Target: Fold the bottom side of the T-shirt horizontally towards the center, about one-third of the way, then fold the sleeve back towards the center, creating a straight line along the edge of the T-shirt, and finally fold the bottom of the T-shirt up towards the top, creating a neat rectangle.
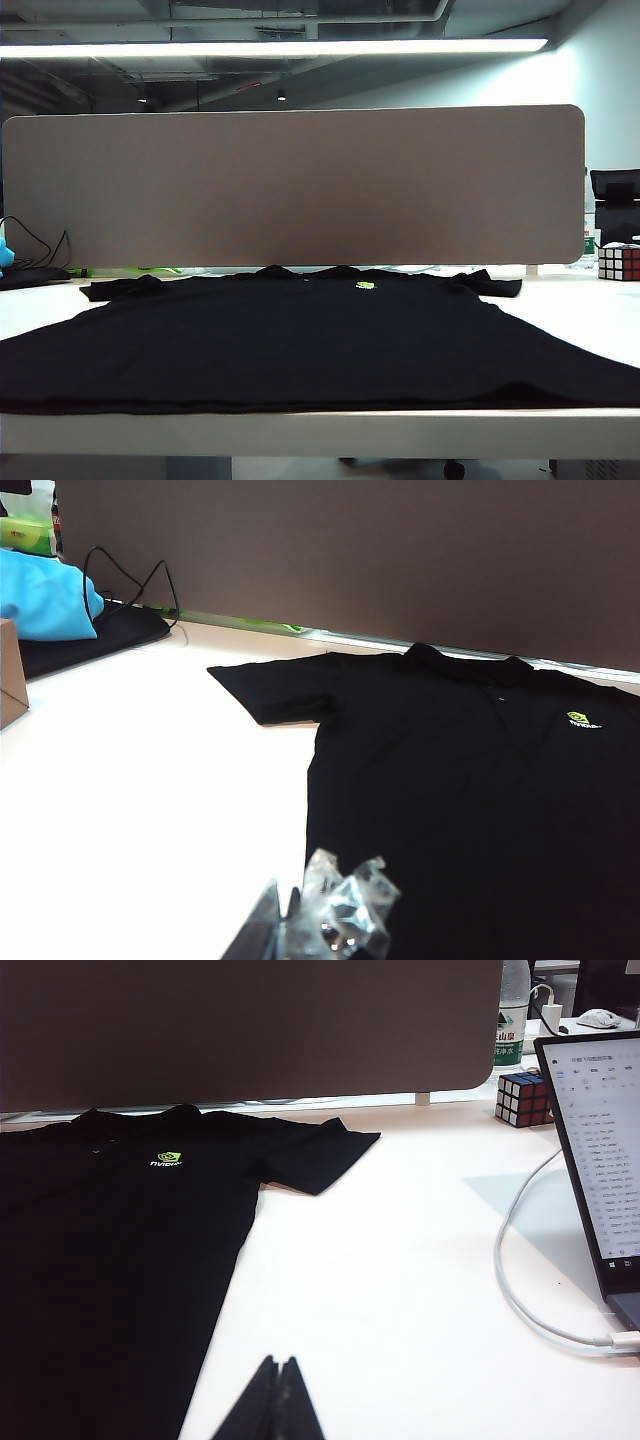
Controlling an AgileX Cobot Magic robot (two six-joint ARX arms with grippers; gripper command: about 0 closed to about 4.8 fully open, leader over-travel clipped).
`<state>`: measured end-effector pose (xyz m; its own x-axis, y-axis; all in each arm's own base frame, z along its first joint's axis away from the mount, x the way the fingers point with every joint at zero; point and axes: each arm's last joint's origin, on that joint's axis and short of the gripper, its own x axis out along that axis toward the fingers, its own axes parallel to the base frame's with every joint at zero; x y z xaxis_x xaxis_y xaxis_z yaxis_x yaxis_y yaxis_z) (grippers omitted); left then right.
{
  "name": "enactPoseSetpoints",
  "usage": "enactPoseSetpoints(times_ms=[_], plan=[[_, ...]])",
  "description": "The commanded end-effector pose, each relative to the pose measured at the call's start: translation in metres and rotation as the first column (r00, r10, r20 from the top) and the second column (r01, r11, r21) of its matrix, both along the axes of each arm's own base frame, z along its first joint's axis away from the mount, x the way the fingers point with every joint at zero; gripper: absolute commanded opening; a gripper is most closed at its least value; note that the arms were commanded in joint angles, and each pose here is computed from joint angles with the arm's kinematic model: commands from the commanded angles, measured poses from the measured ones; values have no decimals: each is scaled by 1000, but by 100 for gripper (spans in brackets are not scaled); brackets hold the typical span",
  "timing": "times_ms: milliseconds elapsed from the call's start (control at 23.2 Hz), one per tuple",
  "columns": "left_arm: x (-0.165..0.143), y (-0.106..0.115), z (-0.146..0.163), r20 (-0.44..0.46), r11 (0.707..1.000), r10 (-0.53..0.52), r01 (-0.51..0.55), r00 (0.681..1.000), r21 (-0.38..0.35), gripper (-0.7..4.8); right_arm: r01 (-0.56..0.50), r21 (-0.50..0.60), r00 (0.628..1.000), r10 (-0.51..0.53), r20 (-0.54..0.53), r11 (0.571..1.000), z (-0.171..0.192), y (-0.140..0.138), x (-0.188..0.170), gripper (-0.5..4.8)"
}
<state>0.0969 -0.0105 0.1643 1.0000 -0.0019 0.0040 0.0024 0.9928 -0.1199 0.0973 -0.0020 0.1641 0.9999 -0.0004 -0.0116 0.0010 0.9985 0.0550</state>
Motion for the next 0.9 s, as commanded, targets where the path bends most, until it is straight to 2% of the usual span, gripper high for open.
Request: enactPoseSetpoints(times_ms=[43,431,560,603,646,732,818,905], plan=[[0,0,3,18,1000,7,-7,1000,5,-6,3,-3,1000,-3,10,1000,-1,0,0,-4],[0,0,3,18,1000,3,-3,1000,1,-6,-4,21,1000,4,8,1000,-1,0,0,-4],[0,-2,4,18,982,-57,59,998,-182,-6,-80,195,997,79,15,977,0,2,0,-5],[0,-2,3,8,974,-66,66,998,-216,-6,-115,237,993,115,13,965,0,3,0,-5],[0,-2,0,-30,966,-79,69,996,-250,-6,-164,283,985,171,0,945,-1,5,0,-5],[-2,-2,-5,-179,947,-81,20,980,-321,-6,-212,339,969,243,-52,917,-4,7,0,-5],[-2,-2,-10,-311,939,-99,-15,945,-344,-6,-193,372,956,259,-136,908,-5,8,0,-5],[3,-3,-8,-395,935,-156,6,905,-355,-6,-145,393,938,253,-239,908,-2,7,-1,-5]])
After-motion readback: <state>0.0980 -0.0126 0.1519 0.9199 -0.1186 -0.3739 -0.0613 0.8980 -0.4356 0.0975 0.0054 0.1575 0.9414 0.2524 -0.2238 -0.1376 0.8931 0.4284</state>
